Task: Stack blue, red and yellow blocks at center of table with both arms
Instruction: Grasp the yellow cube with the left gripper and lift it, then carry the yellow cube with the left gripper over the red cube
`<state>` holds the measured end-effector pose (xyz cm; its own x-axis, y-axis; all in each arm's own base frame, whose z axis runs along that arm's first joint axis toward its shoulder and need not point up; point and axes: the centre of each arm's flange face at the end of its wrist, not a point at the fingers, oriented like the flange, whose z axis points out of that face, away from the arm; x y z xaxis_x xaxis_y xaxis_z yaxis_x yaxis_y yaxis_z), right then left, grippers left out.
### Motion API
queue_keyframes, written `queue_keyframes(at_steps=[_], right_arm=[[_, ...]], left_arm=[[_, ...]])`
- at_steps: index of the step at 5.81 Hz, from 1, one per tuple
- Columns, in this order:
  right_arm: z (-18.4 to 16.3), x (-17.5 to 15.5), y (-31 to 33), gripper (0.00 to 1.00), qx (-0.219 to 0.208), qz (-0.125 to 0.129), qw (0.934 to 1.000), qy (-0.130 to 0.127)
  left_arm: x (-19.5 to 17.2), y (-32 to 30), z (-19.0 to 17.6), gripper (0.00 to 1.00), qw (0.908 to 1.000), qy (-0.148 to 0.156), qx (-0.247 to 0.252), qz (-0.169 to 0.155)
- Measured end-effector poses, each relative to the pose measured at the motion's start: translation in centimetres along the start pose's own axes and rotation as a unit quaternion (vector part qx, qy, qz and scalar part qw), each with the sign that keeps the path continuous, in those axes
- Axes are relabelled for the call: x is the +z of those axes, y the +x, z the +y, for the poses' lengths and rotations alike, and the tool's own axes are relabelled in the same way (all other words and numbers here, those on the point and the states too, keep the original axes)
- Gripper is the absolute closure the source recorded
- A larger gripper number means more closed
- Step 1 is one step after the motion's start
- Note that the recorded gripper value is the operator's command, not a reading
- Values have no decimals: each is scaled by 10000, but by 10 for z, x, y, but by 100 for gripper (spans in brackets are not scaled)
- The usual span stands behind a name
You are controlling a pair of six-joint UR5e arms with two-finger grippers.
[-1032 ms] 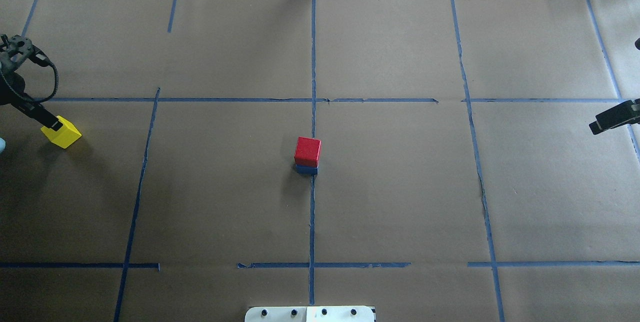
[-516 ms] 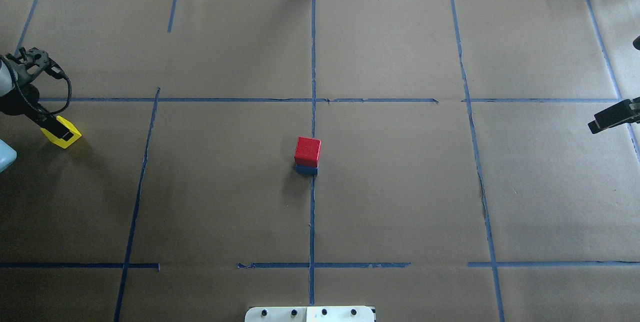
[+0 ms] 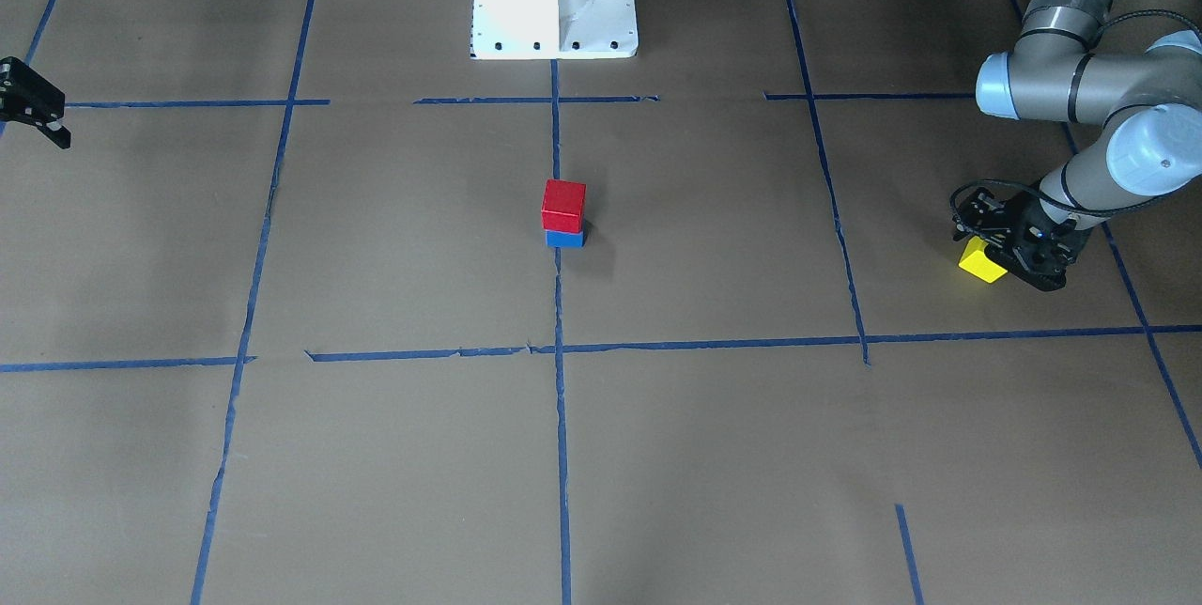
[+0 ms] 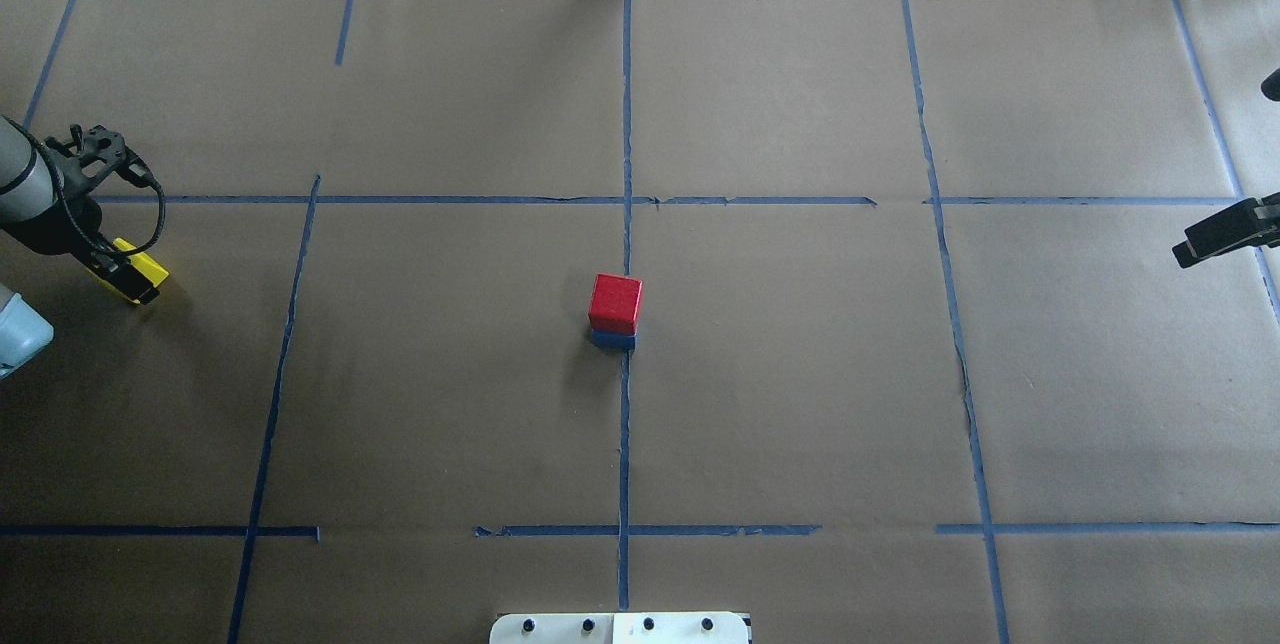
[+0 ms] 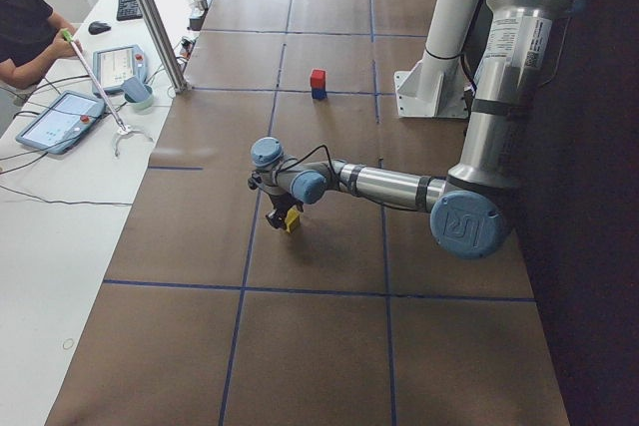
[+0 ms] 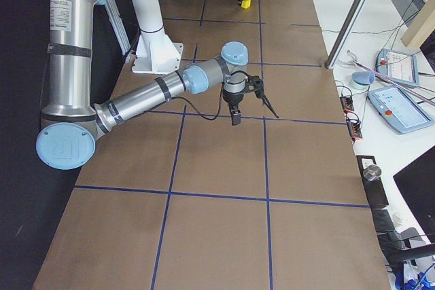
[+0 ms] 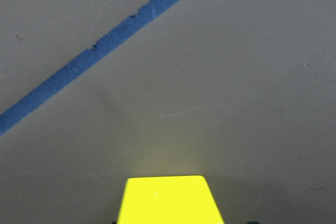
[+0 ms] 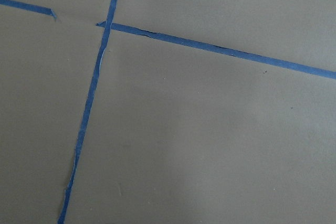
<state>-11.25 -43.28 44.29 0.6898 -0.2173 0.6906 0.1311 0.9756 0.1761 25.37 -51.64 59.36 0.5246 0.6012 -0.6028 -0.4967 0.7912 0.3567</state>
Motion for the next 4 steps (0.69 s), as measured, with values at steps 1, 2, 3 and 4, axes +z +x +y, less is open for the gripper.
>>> queue_keyframes(at_steps=[1,2,3,4], right_arm=[[0,-1,-1,0,-5,-6,10000,5],[0,-1,-1,0,-23,-7,10000,6],[-1,0,0,0,-75,-2,10000,7],[-1,0,2,0,-117,11,9999,7]], left_arm=[[-12,10,-7,100,9999,135,5,14],[-44,41,-29,100,9987,421,-283,75],[-81,99,-65,100,9937,711,-827,263],[-100,175,-106,100,9859,764,-1386,550]])
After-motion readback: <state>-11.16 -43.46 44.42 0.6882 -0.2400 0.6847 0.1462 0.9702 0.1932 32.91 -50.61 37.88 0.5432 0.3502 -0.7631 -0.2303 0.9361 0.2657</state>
